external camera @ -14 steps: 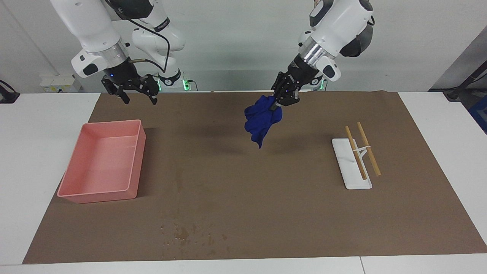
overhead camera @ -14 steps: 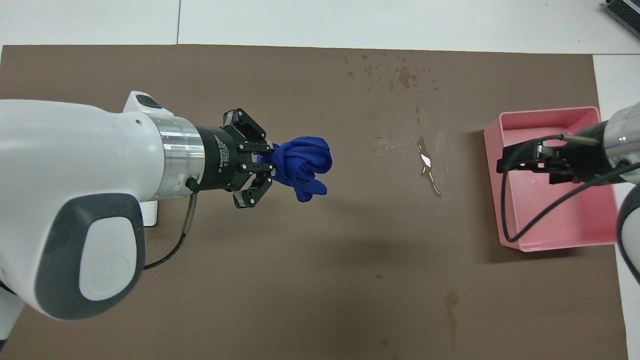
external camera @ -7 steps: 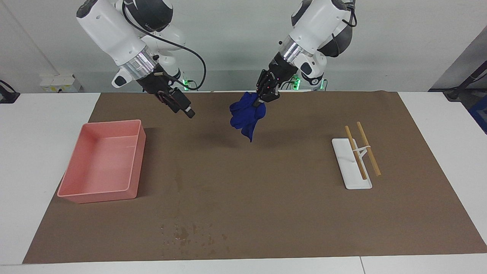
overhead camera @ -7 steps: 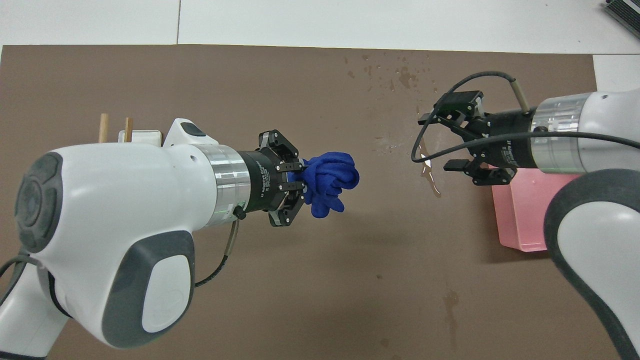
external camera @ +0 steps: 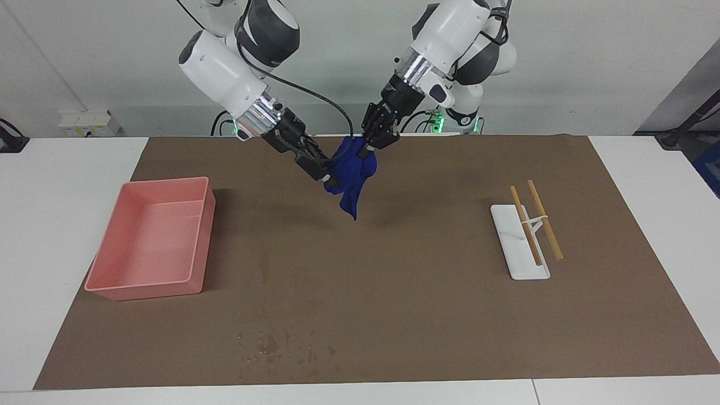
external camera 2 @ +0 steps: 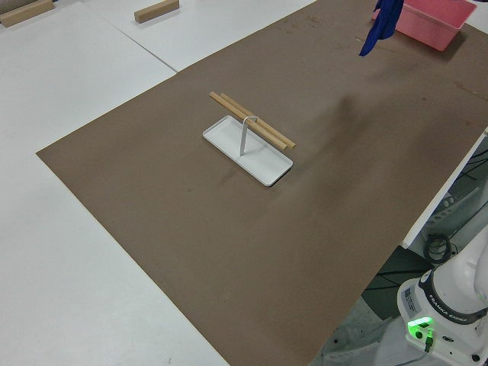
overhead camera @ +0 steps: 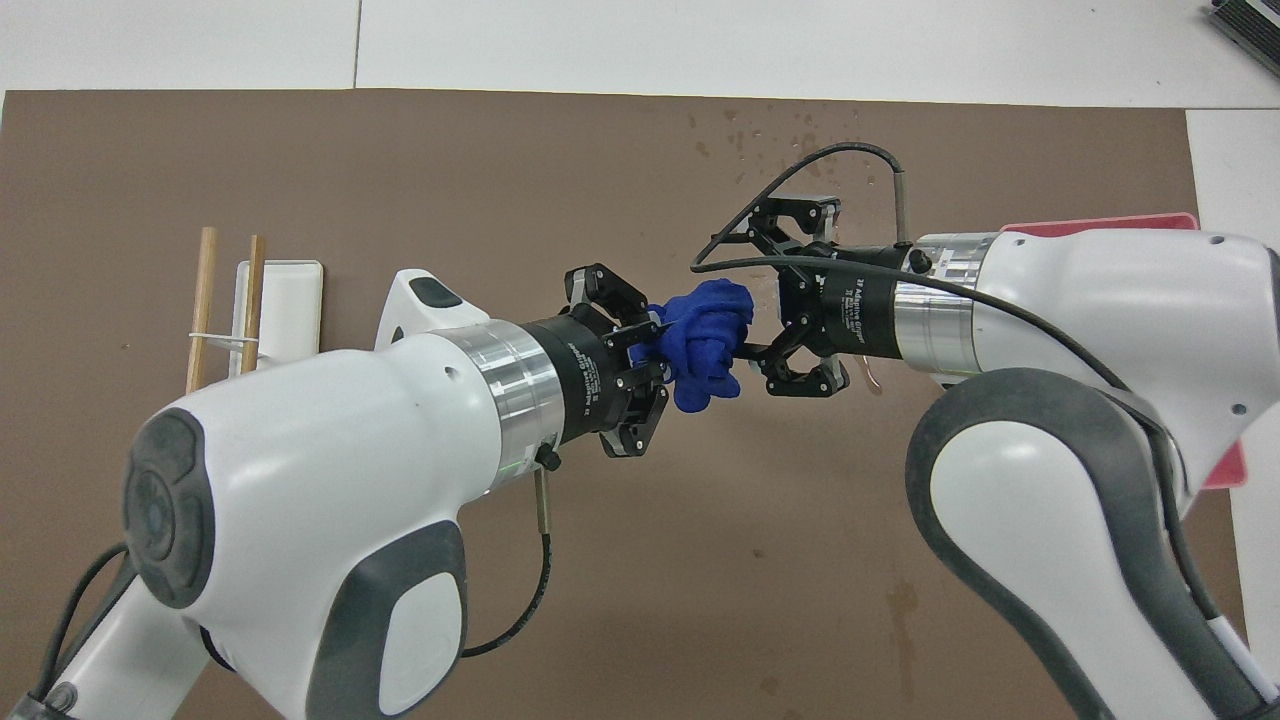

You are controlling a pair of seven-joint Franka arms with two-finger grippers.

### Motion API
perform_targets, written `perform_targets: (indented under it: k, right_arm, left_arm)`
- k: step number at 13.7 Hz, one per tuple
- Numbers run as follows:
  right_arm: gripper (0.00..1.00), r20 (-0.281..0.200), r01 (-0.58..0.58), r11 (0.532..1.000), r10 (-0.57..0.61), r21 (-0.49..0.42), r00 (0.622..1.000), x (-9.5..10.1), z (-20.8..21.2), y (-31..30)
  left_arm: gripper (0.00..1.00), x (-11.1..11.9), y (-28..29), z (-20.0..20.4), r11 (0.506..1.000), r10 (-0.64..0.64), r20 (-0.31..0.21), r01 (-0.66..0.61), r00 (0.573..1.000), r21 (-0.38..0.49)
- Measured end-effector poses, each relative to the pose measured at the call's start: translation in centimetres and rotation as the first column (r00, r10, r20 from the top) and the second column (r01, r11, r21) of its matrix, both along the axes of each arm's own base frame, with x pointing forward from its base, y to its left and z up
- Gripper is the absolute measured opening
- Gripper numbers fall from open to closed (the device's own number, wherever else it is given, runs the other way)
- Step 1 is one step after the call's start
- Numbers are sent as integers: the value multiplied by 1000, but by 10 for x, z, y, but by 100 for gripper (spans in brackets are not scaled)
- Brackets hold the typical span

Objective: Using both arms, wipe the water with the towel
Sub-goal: 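Grasp the towel with the right gripper beside the left gripper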

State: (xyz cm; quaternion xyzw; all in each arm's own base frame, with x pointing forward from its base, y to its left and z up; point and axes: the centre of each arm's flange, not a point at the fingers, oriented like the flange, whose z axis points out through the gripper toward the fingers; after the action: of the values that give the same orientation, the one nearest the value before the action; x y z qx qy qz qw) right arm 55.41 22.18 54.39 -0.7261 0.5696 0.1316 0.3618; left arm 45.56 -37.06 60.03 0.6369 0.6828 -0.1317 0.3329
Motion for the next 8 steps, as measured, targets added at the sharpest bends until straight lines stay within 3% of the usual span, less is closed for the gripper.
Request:
perform_targets:
  k: [2,6,7,8]
  right_arm:
    - [100,-26,37,998,-36,41,999,-3,-11,5]
    - [100,-15,52,998,-51,33,999,-13,-31,32]
    - [98,-12,56,998,-55,31,998,-14,-33,34]
    - [90,-13,56,998,-56,30,998,-13,-35,34]
  left_arm:
    - [17,-2,-2,1,1000,-1,5,1,1000,-3]
    - [17,-7,-10,-1,999,22,25,-21,999,-25]
    - [17,-9,-11,-3,999,27,28,-27,999,-26]
    - [17,-9,-10,-4,999,31,30,-30,999,-26]
